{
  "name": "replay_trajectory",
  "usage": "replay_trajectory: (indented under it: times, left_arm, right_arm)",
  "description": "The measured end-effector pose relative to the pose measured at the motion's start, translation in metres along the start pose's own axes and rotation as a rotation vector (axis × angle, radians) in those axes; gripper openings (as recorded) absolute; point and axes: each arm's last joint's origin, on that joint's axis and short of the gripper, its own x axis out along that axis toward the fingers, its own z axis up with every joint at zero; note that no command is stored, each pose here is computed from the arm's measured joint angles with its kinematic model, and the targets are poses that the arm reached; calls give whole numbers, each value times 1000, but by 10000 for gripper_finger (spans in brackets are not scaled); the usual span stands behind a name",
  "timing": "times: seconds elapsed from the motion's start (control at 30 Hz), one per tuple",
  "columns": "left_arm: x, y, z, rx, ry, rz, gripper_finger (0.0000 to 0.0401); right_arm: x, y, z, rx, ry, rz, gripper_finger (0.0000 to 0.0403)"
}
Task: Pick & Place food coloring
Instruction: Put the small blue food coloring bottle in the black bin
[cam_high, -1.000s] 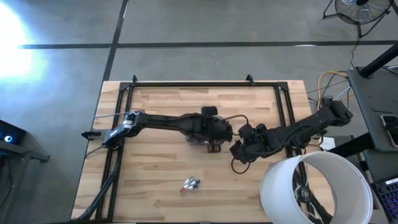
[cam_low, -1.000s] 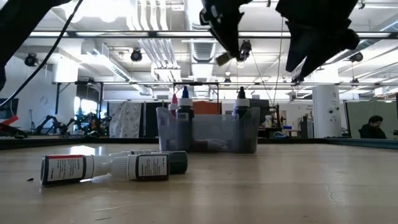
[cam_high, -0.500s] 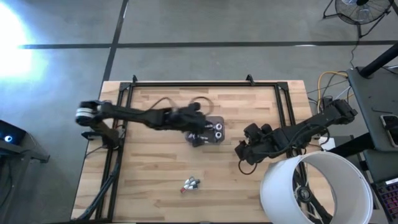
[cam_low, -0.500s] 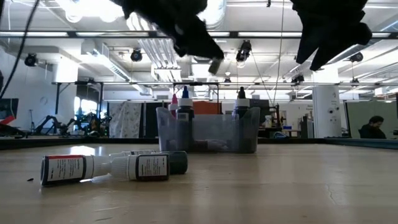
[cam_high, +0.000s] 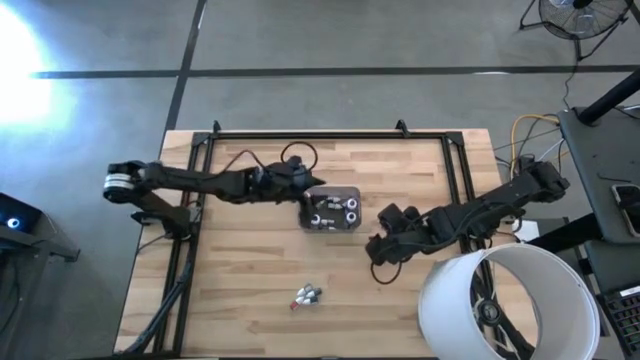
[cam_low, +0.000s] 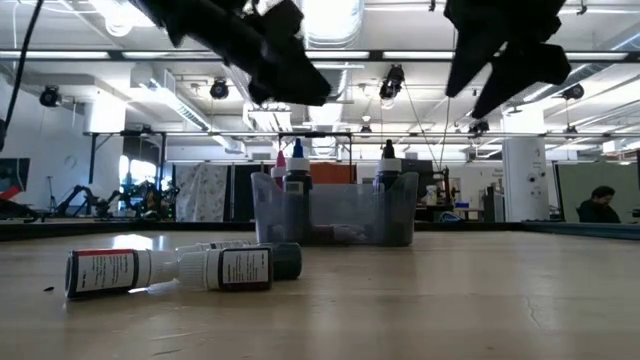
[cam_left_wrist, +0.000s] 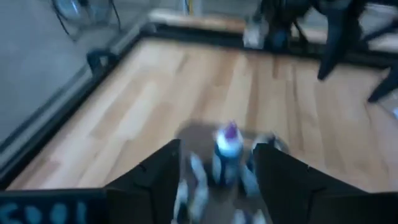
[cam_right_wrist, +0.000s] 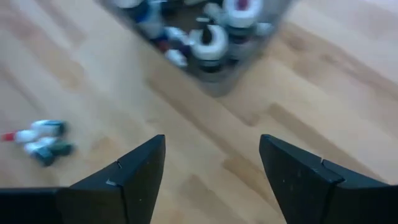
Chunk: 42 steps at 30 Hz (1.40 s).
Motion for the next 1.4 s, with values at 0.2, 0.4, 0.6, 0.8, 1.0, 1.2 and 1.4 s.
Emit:
replay_trajectory:
  times: [0.2,0.4,0.6,0.8,1.0,1.2,1.4]
  left_arm:
    - [-58,-27,9,75,192,-189,195]
    - [-91,-68,-41,146,390,-322,195]
    - [-97,-104,-91,24,472,-330,195]
    - [-84,-127,-116,-158,530,-276,195]
    - [-76,-154,-131,-166,599,-271,195]
    - [-92,-180,-137,-236,547,-216,195]
    - [-108,-191,-142,-390,476,-134,195]
  right_arm:
    - [9,21,0,-146,22,170,256]
    - [41,49,-7,-401,-7,299,256]
    - [71,72,-13,-541,4,341,256]
    - [86,93,-14,-611,35,363,256]
    - [108,116,-20,-786,75,415,256]
    - [127,146,-18,-942,27,447,255]
    - [139,168,-16,-1040,1,456,240]
